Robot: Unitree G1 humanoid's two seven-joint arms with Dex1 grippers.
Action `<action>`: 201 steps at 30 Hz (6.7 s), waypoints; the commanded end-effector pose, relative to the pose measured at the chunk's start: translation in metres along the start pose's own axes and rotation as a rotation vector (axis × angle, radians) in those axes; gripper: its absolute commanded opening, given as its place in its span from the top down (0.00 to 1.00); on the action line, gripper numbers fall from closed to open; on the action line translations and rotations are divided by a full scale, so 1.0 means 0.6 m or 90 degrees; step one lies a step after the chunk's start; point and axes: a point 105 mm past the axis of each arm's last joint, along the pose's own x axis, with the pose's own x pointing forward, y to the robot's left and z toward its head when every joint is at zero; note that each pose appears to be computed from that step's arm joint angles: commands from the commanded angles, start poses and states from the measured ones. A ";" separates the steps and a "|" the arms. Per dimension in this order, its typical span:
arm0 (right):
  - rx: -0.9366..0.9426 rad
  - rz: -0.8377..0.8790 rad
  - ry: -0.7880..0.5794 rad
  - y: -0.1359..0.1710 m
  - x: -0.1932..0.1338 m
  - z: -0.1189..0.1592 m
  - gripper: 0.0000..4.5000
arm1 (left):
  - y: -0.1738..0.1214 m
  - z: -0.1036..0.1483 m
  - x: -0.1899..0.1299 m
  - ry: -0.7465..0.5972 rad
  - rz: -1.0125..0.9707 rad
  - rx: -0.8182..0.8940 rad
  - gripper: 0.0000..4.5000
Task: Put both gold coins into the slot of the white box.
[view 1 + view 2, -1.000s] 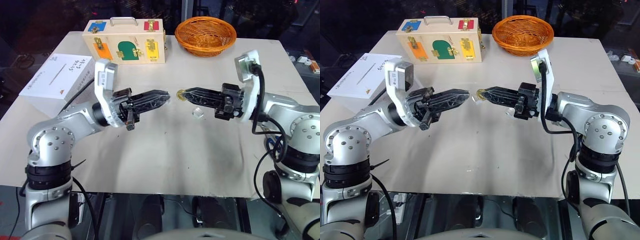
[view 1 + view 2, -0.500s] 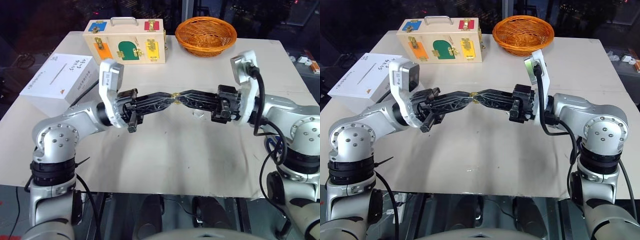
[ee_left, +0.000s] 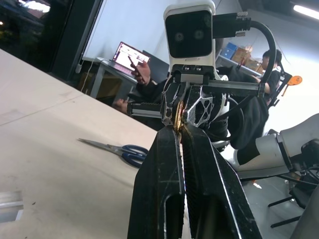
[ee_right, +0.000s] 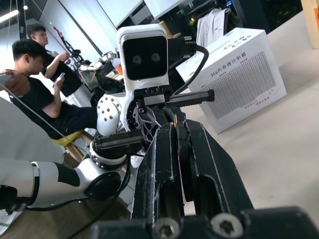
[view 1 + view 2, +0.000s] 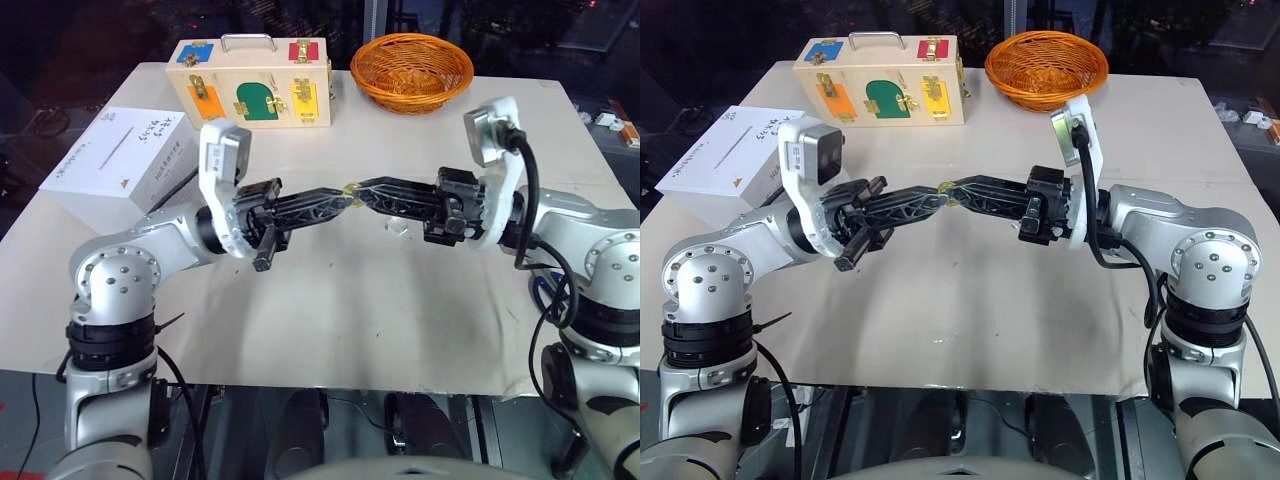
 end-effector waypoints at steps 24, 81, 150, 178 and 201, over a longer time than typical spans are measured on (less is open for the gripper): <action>-0.371 0.087 -0.003 0.003 0.034 0.036 0.01 | 0.071 0.216 -0.346 0.055 0.780 0.155 1.00; -0.367 0.008 -0.039 -0.001 0.041 0.037 0.01 | 0.152 0.173 -0.435 0.227 0.832 0.072 1.00; -0.152 -0.405 0.171 -0.295 0.186 -0.151 0.50 | -0.020 0.005 -0.212 0.166 0.512 0.257 0.63; -0.162 -0.388 0.152 -0.298 0.189 -0.145 0.99 | -0.021 -0.007 -0.221 0.145 0.526 0.236 0.63; -0.038 0.084 -0.019 -0.042 0.079 0.005 0.99 | 0.018 0.049 -0.071 0.014 0.219 0.064 0.63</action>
